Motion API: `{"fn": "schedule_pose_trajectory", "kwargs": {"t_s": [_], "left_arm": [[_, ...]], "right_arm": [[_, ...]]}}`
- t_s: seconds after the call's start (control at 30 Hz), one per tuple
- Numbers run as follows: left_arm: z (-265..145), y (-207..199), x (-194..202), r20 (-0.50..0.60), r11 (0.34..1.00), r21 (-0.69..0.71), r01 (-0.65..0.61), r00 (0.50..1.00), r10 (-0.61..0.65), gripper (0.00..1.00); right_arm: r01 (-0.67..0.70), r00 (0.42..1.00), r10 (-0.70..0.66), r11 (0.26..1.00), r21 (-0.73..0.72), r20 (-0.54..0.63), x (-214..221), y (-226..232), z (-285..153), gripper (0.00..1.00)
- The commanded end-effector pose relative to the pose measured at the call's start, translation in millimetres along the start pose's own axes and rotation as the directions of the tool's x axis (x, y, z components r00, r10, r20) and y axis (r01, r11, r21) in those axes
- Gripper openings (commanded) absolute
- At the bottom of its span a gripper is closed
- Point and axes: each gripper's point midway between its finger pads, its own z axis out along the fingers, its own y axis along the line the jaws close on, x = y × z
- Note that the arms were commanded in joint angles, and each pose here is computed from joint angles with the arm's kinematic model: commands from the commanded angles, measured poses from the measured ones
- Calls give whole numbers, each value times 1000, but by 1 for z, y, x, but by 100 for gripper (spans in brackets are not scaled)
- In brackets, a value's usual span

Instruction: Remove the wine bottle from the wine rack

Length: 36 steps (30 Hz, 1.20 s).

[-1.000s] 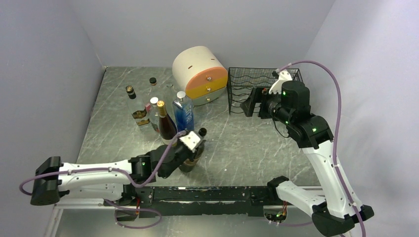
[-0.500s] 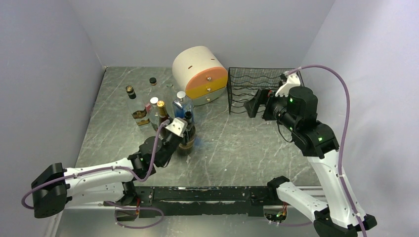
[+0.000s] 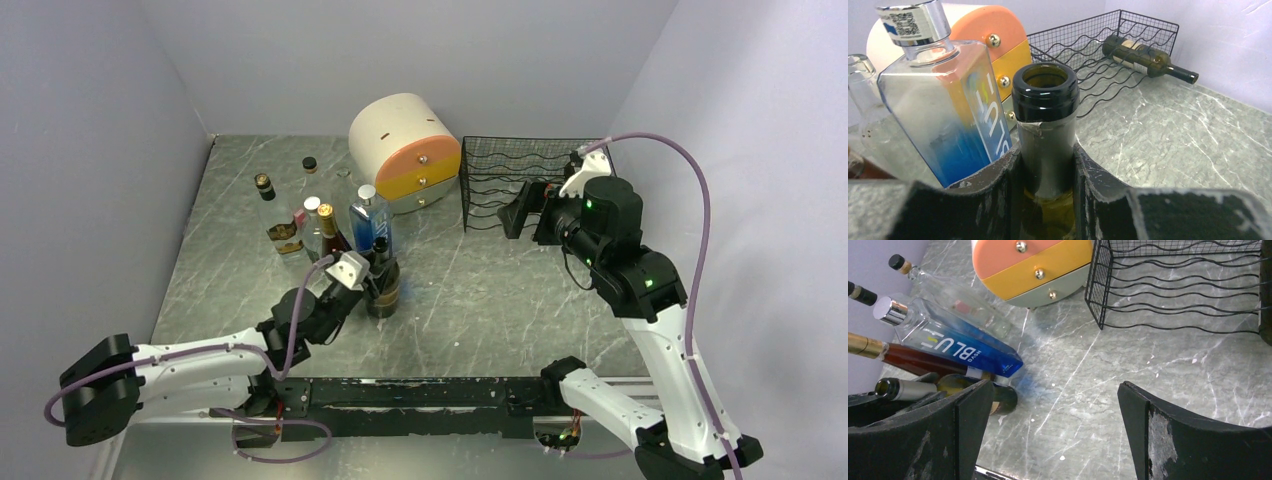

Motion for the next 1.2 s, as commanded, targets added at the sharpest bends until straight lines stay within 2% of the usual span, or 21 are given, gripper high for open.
{"fn": "schedule_pose_trajectory", "kwargs": {"t_s": [0.0,0.07,0.13,0.23,0.27,0.4,0.47,0.5,0.8,0.97,1.17], "left_arm": [[-8,-5,-11,67,997,47,68,995,-71,7],[-10,-4,-3,35,997,36,73,997,-75,12],[-10,-2,2,3,996,21,84,996,-85,26],[-11,0,4,-22,994,2,107,994,-107,56],[-12,1,3,-18,993,-1,114,993,-114,63],[-15,3,2,-32,993,-8,115,993,-116,76],[-15,2,-3,-39,993,-6,116,992,-116,95],[-15,2,-7,-40,993,-4,121,992,-121,100],[-21,1,-60,-27,992,41,122,992,-121,100],[-20,4,-114,-16,993,52,106,994,-105,100],[-6,60,-205,48,971,-234,52,998,-42,99]], "right_arm": [[14,1000,-14,1000,18,16,-5,-3,-2,100],[14,1000,-14,1000,18,17,-5,-3,-1,100],[14,1000,-15,1000,18,14,-4,-3,1,100],[13,1000,-13,1000,18,6,-1,-3,5,100],[13,1000,-13,1000,19,4,0,-3,7,100],[13,1000,-12,1000,19,-22,10,-5,15,100],[10,999,-9,1000,24,-33,15,-7,18,100],[10,999,-9,1000,27,-33,17,-8,19,100],[13,1000,-13,1000,20,3,23,-11,24,100],[1,995,-10,996,93,95,12,-26,19,100],[16,975,-61,979,204,214,-21,-44,-7,100]]}}
